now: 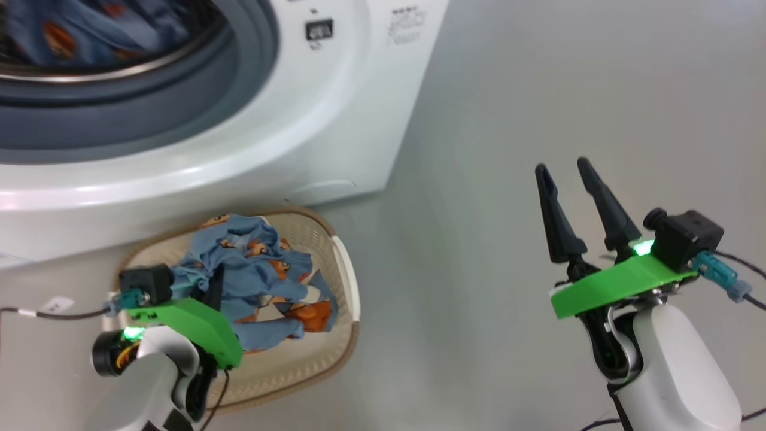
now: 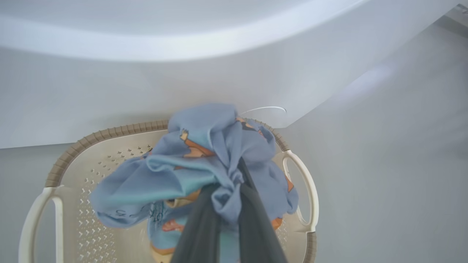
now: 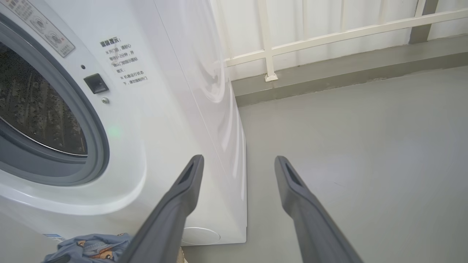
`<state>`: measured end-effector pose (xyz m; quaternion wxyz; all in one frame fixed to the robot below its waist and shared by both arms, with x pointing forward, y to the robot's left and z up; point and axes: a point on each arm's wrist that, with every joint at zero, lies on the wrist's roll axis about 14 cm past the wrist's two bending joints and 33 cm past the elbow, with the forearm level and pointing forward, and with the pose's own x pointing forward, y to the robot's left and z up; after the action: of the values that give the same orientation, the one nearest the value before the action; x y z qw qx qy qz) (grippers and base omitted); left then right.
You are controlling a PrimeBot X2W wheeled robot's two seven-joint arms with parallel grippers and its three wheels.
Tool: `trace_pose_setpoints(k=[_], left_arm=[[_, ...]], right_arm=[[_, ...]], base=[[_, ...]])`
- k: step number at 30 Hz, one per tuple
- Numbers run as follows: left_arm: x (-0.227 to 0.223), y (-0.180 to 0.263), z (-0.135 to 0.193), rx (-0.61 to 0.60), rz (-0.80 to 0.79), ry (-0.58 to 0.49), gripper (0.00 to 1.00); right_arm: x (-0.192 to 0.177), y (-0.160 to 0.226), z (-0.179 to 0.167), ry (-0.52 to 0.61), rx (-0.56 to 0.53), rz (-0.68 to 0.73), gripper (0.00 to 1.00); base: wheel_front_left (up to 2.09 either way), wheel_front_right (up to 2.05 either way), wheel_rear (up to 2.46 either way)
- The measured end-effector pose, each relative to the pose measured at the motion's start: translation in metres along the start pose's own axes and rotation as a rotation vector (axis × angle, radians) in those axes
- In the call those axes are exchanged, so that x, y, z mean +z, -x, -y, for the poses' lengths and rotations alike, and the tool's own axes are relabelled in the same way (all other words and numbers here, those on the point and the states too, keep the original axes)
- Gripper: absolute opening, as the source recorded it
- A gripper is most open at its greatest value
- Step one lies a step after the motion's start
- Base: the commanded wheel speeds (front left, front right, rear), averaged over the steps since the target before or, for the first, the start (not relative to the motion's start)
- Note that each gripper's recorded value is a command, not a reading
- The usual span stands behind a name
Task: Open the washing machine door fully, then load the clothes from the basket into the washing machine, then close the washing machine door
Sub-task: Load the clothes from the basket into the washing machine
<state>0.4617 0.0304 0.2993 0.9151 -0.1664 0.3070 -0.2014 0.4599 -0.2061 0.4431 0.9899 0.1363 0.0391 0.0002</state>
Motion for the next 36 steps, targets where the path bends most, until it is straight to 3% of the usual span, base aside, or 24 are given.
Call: trace_pose_setpoints(k=[14, 26, 36], left_arm=[[0.092, 0.076, 0.016, -0.005, 0.351, 0.013, 0.00], [0.141, 0.143, 0.029, 0.019, 0.594, -0.040, 0.00], [0.157, 0.175, 0.031, 0.063, 0.684, -0.135, 0.00]], right_arm=[[0.033, 0.020, -0.029, 0.007, 0.090, 0.069, 1.00], [0.048, 0.038, -0.043, 0.013, 0.135, 0.105, 1.00], [0.059, 0.041, -0.049, 0.025, 0.159, 0.130, 1.00]], base=[[0.00, 0.00, 0.00], [0.00, 0.00, 0.00], [0.00, 0.00, 0.00]])
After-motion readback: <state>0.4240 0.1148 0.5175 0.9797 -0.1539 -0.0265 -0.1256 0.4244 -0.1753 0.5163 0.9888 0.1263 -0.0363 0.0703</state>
